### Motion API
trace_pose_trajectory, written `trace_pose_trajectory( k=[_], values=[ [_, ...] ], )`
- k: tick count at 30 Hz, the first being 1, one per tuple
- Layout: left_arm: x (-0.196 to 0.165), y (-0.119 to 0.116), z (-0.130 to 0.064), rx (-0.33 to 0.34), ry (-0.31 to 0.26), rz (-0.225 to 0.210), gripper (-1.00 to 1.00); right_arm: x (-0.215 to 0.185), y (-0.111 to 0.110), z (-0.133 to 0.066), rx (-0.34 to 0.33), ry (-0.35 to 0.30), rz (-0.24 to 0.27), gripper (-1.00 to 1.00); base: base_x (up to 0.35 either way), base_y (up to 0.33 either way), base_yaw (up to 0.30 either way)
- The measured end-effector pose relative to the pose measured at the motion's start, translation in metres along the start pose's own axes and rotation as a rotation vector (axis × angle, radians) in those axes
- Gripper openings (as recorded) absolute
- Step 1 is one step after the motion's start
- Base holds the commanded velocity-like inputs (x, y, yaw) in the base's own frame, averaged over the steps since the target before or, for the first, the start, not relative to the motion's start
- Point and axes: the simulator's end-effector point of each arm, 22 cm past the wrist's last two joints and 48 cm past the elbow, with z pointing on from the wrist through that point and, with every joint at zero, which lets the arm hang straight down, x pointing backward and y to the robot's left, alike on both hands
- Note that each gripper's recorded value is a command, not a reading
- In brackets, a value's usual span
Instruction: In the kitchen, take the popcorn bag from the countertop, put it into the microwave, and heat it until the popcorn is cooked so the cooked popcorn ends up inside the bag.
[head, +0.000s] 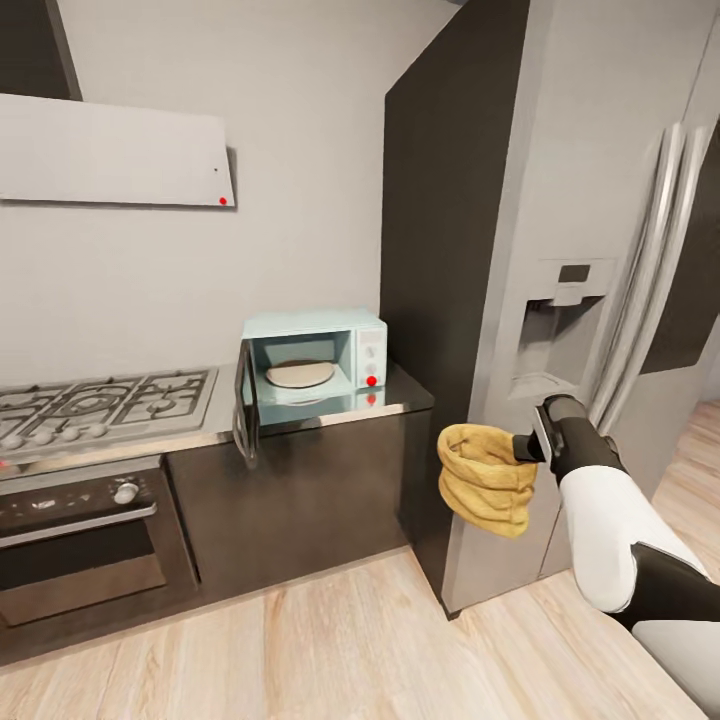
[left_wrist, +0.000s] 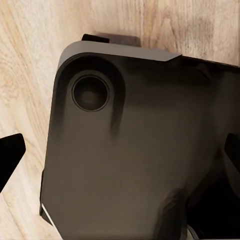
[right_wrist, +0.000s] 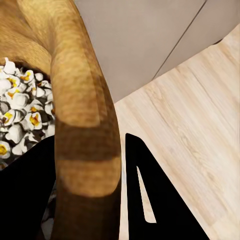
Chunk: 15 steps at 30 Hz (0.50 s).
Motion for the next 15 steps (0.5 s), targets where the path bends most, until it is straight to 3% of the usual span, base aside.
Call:
trace_pose_trajectory(
  k=[7, 15],
  values=[
    [-0.001, 0.002, 0.000, -0.003, -0.002, -0.005, 1.00, 0.008, 0.007, 0.005, -0.010, 0.022, -0.010, -1.00, 0.000, -0.001, 0.000],
    [-0.001, 0.002, 0.000, -0.004, -0.003, -0.004, 1.00, 0.004, 0.009, 0.005, -0.009, 0.000, -0.015, -1.00, 0.000, 0.000, 0.000]
  ],
)
